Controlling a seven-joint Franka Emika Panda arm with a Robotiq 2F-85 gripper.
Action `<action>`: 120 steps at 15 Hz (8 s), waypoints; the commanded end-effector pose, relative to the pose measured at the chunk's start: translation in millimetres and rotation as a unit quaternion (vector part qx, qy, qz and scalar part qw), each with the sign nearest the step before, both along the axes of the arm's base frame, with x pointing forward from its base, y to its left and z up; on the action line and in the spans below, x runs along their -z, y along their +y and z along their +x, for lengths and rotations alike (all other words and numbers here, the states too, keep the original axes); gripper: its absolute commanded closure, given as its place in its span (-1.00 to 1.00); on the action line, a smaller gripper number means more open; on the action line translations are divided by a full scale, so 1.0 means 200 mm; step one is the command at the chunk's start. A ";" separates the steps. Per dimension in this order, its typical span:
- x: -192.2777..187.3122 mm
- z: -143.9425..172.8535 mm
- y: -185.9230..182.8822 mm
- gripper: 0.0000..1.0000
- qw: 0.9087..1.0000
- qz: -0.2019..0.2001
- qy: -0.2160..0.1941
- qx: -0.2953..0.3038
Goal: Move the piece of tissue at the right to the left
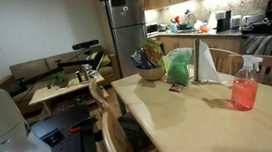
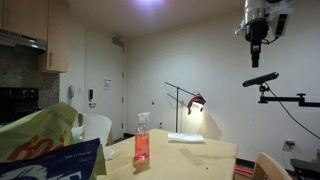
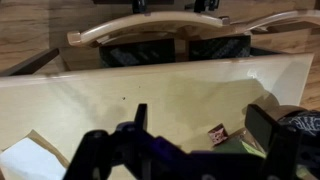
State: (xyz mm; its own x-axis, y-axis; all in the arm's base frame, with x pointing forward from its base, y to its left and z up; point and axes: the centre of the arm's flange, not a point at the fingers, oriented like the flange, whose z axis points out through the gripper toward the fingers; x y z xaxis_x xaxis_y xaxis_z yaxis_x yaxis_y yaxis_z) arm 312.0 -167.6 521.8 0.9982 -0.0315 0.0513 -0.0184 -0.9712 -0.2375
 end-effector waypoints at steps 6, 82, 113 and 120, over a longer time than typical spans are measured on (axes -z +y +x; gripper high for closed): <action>0.02 0.06 -0.19 -1.00 0.999 0.016 0.008 0.029; 0.55 1.22 -1.00 -1.00 0.929 -0.131 0.097 0.332; 1.04 1.55 -1.20 -1.00 0.919 -0.173 0.102 0.339; 1.18 1.65 -1.26 -1.00 0.917 -0.187 0.104 0.336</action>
State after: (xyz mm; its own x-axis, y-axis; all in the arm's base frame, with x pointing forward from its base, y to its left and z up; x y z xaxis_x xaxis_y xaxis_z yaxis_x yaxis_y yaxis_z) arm 623.4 -408.5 289.0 0.7547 -0.6560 -0.0063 -0.6466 -0.7455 0.1617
